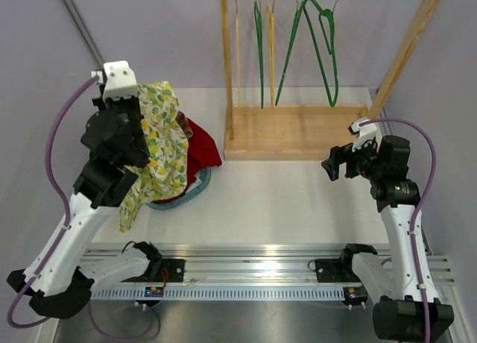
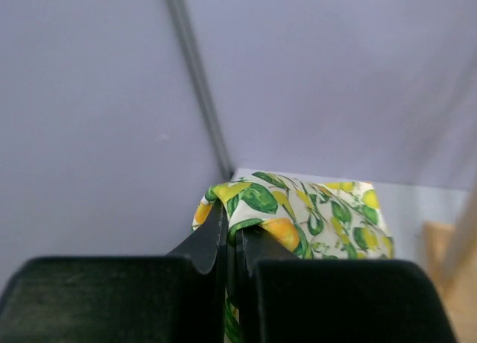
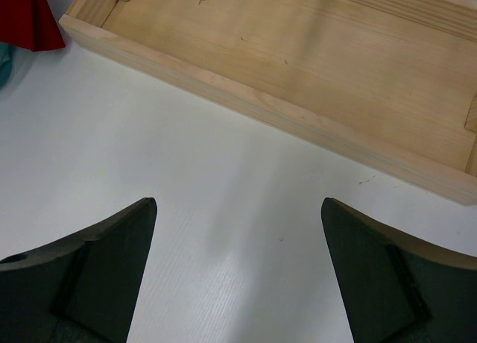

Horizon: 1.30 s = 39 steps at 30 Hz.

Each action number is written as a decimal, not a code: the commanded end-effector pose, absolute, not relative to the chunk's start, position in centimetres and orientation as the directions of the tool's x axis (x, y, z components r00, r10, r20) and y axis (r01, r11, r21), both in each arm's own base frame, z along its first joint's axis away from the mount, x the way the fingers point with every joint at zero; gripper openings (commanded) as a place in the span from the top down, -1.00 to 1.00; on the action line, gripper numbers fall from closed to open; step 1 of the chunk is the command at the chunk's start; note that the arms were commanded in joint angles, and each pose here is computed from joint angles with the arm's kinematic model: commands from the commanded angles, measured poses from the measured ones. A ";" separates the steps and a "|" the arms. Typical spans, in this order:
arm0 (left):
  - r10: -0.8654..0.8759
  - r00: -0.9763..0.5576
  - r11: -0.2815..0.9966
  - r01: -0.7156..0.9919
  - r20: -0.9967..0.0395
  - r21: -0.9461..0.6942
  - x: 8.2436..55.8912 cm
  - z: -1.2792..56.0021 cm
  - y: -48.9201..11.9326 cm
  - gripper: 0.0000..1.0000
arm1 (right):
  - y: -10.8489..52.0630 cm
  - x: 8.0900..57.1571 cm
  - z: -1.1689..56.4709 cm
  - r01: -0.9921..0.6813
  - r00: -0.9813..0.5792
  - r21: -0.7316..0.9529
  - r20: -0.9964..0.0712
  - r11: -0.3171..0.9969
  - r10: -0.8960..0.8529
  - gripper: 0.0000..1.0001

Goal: Remove the skirt from the hanger

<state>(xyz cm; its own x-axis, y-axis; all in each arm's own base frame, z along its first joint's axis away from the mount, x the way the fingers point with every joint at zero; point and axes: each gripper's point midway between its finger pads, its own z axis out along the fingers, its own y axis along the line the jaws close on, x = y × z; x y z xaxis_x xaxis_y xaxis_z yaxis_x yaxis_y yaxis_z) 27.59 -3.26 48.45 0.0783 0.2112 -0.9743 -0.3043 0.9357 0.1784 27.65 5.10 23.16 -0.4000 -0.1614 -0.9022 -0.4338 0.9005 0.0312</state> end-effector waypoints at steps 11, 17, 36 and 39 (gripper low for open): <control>0.029 0.276 0.862 -0.494 -0.961 -0.116 33.8 58.5 3.6 1.00 | 3.9 27.8 24.4 -0.391 -0.365 0.033 -0.923 0.920 -0.121 -0.99; -0.014 0.079 0.894 -0.445 -0.997 -0.048 38.4 47.2 2.7 1.00 | 3.8 27.6 24.7 -0.393 -0.354 0.030 -0.927 0.919 -0.121 -0.99; -0.343 -0.616 0.938 -0.265 -0.709 -0.223 40.2 11.5 -6.4 0.84 | 3.5 27.4 24.8 -0.386 -0.350 0.024 -0.929 0.922 -0.122 -0.99; -0.342 -0.622 0.936 -0.292 -0.704 -0.197 40.1 10.5 -5.8 0.77 | 3.4 27.4 24.8 -0.382 -0.349 0.024 -0.929 0.924 -0.120 -0.99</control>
<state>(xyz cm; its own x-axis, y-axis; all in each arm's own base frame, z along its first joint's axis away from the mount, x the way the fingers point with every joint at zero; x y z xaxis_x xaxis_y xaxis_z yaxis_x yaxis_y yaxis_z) 41.69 -4.26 14.24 -0.5224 -0.3028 -0.7971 -0.3008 0.9402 -0.1600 27.37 3.43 23.99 -0.3826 -0.1210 -0.9160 -0.3777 0.9252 0.0356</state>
